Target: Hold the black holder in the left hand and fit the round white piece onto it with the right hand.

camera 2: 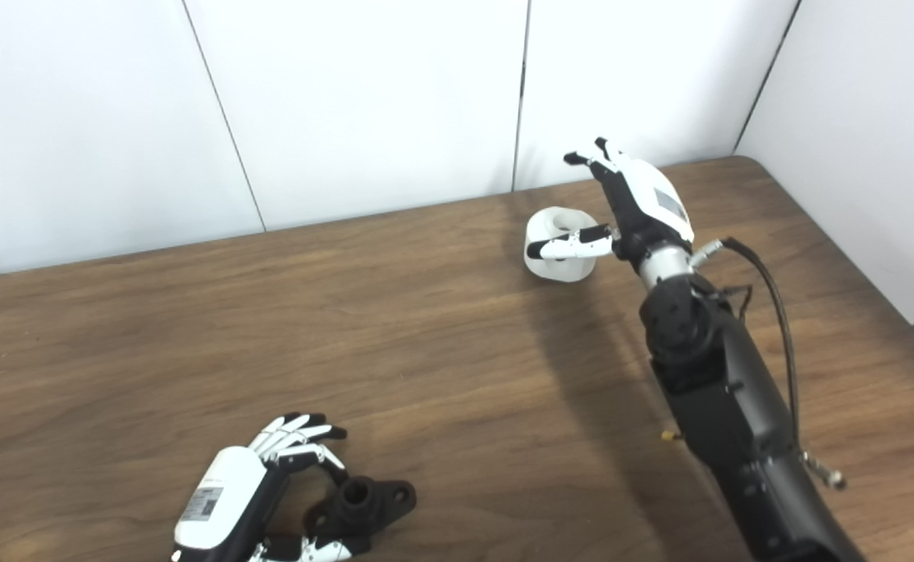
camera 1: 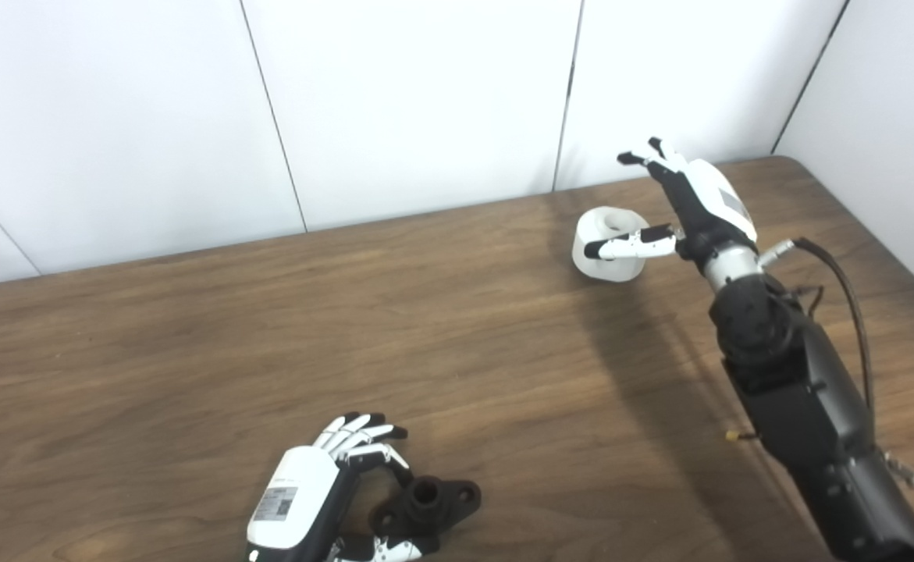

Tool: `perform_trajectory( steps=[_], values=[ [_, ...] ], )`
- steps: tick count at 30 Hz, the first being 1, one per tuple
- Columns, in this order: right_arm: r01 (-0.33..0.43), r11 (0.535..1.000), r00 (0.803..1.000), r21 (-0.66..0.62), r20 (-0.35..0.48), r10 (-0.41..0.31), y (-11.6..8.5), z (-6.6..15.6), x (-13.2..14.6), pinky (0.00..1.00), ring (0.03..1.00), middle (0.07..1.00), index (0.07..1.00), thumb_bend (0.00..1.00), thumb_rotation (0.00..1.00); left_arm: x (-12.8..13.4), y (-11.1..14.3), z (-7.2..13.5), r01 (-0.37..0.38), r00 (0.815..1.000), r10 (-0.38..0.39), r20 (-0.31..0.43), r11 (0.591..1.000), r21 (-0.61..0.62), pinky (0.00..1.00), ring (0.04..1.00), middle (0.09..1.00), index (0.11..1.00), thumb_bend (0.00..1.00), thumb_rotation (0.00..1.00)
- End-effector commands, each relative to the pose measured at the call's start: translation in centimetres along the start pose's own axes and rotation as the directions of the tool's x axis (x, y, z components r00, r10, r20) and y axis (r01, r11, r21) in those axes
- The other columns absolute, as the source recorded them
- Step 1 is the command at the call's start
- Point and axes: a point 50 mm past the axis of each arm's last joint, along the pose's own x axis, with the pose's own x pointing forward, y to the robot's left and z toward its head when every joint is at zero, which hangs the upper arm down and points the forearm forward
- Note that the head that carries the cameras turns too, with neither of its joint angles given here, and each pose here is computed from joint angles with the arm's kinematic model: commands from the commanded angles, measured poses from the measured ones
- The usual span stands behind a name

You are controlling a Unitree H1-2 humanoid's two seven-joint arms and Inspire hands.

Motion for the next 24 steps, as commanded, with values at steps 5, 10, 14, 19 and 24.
perform_trajectory(
  steps=[5,10,14,19,24],
  values=[
    [0.021,0.996,1.0,-0.085,0.006,-0.021,-2.3,1.2,2.3,0.97,1.0,0.999,0.813,0.99,0.33,-1.2,-0.2,-1.1,0.053,0.997,-0.051,-0.051,0.998,0.022,0.92,0.89,0.8,0.487,0.52,0.05],
    [0.007,0.995,1.0,-0.104,-0.01,-0.008,-2.1,1.2,3.1,0.99,1.0,0.984,0.802,1.0,0.31,-1.3,-0.1,-1.0,0.052,0.997,-0.051,-0.053,0.998,0.021,0.92,0.893,0.802,0.487,0.52,0.05],
    [-0.005,0.991,1.0,-0.133,-0.02,0.002,-1.8,0.9,3.6,0.99,1.0,0.972,0.785,0.98,0.31,-1.3,-0.1,-0.9,0.049,0.997,-0.047,-0.056,0.999,0.021,0.92,0.893,0.803,0.487,0.52,0.05],
    [-0.018,0.989,1.0,-0.148,-0.026,0.014,-1.5,0.7,3.9,0.98,1.0,0.956,0.757,0.96,0.29,-1.2,0.0,-0.8,0.049,0.997,-0.048,-0.057,0.999,0.019,0.92,0.895,0.805,0.487,0.52,0.05],
    [-0.026,0.988,0.999,-0.149,-0.036,0.021,-1.1,0.3,4.1,0.96,1.0,0.945,0.737,0.95,0.29,-1.2,0.1,-0.8,0.054,0.997,-0.053,-0.06,0.998,0.019,0.92,0.895,0.806,0.487,0.52,0.05]
  ],
)
